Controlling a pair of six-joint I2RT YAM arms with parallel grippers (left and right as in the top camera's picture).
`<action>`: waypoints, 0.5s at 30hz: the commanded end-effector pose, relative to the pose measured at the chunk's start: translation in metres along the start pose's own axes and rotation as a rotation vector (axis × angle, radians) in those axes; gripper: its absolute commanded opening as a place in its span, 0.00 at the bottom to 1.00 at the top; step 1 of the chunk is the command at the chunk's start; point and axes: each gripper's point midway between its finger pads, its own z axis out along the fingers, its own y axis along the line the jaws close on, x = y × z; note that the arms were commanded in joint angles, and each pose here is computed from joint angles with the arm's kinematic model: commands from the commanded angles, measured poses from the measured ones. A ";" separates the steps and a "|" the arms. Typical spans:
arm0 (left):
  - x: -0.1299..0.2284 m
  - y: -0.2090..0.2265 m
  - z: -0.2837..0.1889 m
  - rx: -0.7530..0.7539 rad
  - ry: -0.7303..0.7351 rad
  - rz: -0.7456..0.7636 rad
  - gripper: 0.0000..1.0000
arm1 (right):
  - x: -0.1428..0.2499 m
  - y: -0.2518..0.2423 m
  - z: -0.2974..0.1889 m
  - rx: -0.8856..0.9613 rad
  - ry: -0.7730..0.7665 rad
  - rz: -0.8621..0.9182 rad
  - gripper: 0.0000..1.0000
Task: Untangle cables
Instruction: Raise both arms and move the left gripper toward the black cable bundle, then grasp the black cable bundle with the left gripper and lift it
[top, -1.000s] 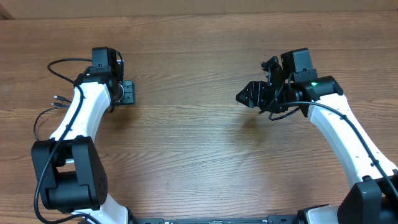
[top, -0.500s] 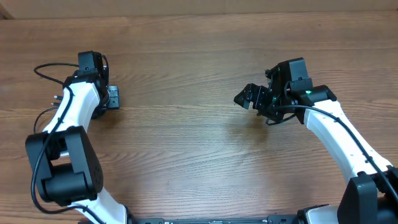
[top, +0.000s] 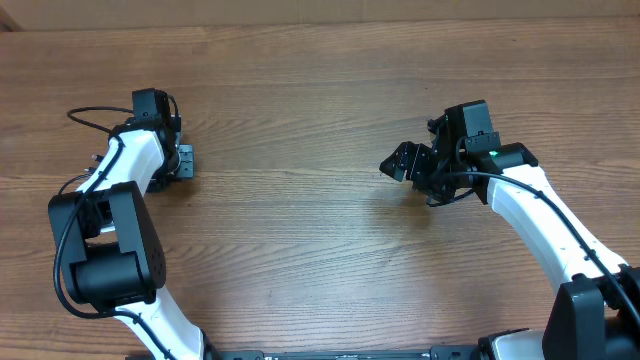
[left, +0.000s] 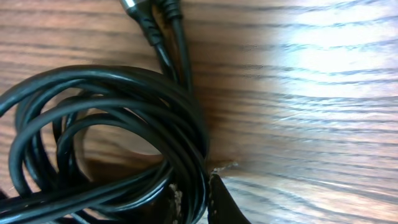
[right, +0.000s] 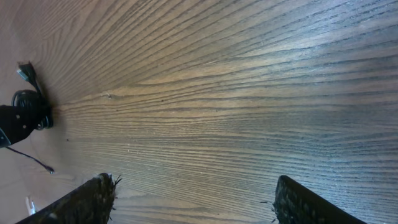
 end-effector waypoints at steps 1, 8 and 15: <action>-0.005 -0.041 0.004 0.229 -0.014 0.009 0.15 | 0.001 -0.002 0.002 0.010 -0.001 0.003 0.81; -0.016 -0.072 -0.008 0.424 -0.072 0.053 0.23 | -0.001 -0.001 0.002 0.007 -0.006 0.000 0.81; -0.021 -0.058 -0.004 0.335 -0.087 0.056 0.37 | -0.001 -0.001 0.002 0.007 -0.006 0.000 0.81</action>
